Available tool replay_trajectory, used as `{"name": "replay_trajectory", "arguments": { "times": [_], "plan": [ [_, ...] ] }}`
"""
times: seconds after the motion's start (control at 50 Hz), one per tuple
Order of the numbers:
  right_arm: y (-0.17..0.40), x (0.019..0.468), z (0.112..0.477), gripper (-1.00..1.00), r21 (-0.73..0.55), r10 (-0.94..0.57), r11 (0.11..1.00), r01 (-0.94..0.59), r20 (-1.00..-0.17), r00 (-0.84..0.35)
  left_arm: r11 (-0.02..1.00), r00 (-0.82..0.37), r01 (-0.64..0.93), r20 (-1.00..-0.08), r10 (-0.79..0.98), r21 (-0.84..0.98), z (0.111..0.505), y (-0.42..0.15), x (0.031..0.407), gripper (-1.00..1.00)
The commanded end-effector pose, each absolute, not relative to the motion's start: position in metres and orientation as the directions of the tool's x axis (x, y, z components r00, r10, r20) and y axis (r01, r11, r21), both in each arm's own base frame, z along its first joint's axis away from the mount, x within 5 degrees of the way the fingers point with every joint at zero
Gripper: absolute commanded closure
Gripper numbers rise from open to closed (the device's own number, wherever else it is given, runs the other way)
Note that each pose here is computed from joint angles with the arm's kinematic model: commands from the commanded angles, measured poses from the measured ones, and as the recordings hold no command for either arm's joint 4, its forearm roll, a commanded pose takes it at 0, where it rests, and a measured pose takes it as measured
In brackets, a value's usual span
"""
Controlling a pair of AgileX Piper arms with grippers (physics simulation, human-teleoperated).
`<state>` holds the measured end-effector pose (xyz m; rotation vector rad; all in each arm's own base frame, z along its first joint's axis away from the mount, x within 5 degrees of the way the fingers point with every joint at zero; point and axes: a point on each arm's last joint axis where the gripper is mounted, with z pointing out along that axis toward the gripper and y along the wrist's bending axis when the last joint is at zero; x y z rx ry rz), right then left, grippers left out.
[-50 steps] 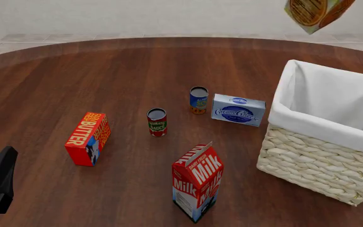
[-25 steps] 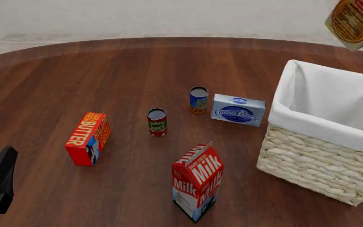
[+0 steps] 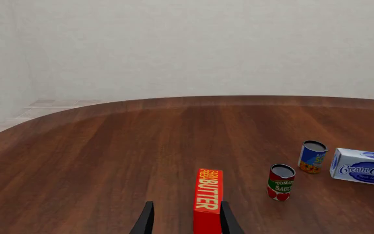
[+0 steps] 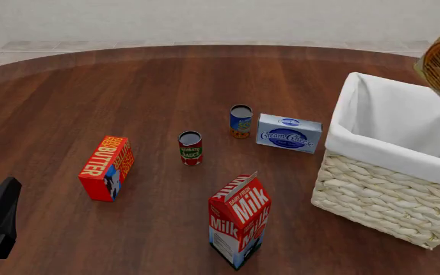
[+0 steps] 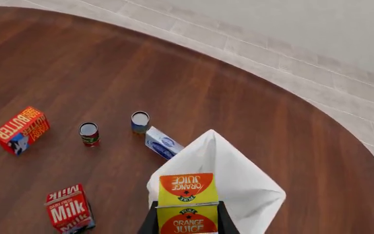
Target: Pick up the orange juice, and put it in the basket.
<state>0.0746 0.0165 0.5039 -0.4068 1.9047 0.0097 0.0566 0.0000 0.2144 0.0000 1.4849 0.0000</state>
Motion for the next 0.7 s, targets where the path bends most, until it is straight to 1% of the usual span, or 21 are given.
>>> {"name": "replay_trajectory", "arguments": {
  "times": [0.02,0.3,0.7],
  "plan": [
    [0.012,0.061,0.499,1.0,-0.159,-0.238,0.955,-0.253,-0.915,-0.326,1.0,0.086,0.0,-0.996,0.0,0.0,0.214,0.0,0.057,-1.0],
    [0.011,0.067,0.487,1.0,-0.146,-0.22,0.964,-0.222,-0.907,-0.359,1.0,0.086,0.0,-0.996,0.0,0.0,0.214,0.0,0.057,-1.0],
    [0.01,0.092,0.467,1.0,-0.135,-0.193,0.976,-0.171,-0.898,-0.396,1.0,0.086,0.0,-0.996,0.0,0.0,0.214,0.0,0.057,-1.0]
  ]
}}
